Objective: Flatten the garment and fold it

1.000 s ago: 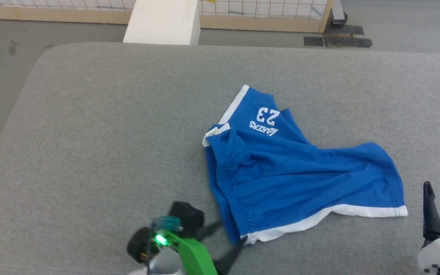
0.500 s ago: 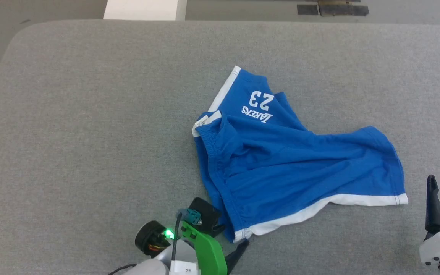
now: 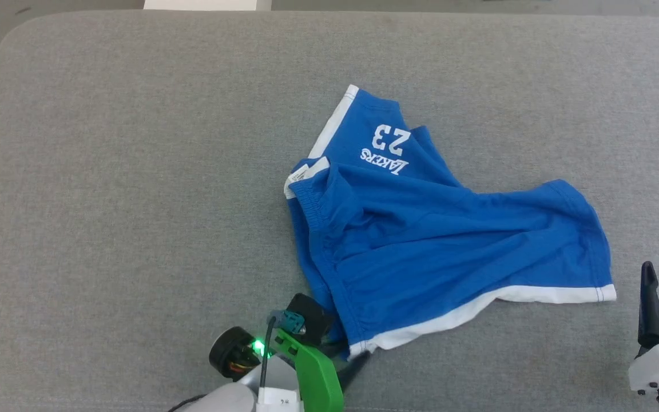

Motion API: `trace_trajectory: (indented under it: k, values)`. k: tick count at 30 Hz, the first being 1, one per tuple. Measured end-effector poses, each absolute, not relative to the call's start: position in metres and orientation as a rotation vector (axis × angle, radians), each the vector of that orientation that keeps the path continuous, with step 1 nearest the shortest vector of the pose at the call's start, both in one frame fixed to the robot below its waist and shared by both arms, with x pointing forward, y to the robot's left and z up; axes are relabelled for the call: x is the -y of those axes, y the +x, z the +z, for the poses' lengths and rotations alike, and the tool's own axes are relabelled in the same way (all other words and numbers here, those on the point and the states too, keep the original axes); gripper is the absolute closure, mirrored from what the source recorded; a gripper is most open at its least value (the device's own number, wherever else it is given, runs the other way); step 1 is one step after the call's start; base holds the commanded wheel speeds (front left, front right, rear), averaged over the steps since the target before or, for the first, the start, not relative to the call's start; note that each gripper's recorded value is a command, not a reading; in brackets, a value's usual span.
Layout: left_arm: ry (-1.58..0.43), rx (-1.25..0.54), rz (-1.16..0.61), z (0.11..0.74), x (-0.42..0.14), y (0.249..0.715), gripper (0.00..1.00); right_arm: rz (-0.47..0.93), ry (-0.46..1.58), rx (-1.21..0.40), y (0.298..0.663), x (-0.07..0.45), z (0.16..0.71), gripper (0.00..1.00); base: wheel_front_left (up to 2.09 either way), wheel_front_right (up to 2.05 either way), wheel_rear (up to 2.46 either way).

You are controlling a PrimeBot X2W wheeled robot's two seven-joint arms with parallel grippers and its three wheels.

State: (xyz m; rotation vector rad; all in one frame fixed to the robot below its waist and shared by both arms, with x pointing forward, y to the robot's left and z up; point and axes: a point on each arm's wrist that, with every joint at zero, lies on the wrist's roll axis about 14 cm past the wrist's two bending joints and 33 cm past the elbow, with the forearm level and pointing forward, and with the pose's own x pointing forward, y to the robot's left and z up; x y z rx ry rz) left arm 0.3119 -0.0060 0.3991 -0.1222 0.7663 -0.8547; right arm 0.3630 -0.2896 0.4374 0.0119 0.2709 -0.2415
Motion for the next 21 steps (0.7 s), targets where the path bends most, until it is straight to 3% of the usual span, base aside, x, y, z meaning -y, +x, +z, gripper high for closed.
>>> trace_trajectory:
  k: [6, 12, 21]
  values:
    - [-0.139, -0.728, -0.826, 0.406, 0.001, 0.318, 1.00, -0.208, 0.020, -0.306, 0.365, 0.279, 0.431, 0.00, 0.00, 0.00, 0.00]
    - [-0.142, -0.627, -0.758, 0.430, -0.014, 0.332, 1.00, -0.083, 0.057, -0.503, 0.351, 0.247, 0.405, 0.00, 0.00, 0.00, 0.00]
    - [-0.141, -0.549, -0.709, 0.454, -0.028, 0.333, 1.00, -0.033, 0.067, -0.686, 0.339, 0.237, 0.391, 0.00, 0.00, 0.00, 0.00]
